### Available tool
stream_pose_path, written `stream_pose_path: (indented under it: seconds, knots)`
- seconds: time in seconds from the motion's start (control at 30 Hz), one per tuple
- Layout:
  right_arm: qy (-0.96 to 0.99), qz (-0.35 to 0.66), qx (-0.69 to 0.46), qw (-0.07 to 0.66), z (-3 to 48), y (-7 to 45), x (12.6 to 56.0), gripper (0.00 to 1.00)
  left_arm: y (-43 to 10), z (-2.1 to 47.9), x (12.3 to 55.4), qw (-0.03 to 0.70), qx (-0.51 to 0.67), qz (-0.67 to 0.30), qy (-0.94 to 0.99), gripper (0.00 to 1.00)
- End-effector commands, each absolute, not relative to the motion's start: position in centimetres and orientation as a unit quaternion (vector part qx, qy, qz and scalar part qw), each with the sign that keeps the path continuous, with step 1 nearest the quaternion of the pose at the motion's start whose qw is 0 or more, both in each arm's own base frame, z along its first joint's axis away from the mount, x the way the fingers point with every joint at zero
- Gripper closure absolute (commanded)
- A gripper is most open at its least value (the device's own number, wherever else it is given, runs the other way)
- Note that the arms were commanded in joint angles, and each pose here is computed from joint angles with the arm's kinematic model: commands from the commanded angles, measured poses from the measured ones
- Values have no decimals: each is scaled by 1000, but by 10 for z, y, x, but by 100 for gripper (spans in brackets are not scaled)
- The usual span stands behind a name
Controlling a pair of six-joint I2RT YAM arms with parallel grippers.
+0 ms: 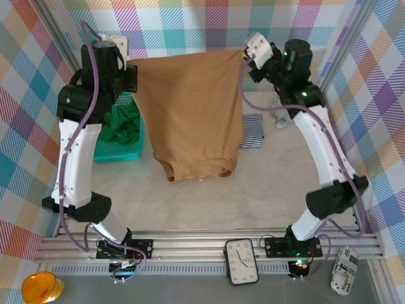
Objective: Fold and stack the tank tops
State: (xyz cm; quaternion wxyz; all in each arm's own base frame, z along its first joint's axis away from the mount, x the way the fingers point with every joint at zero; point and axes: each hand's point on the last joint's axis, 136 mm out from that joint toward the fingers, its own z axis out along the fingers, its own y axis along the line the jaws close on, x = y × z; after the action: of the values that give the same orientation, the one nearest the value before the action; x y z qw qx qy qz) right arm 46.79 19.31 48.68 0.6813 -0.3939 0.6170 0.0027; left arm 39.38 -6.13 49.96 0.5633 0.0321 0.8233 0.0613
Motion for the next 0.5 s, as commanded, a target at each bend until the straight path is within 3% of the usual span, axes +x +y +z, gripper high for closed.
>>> stream_pose_path:
  seconds: [0.0,0.23,0.47]
  knots:
    - [555,25,-378,741,552,201,466,93,-55,549,397,630,25,26,776,100]
    - [528,61,-380,757,583,213,457,93,-58,587,380,677,52,16,734,100]
    - [566,79,-391,721,541,205,422,93,-57,581,340,670,79,10,738,100]
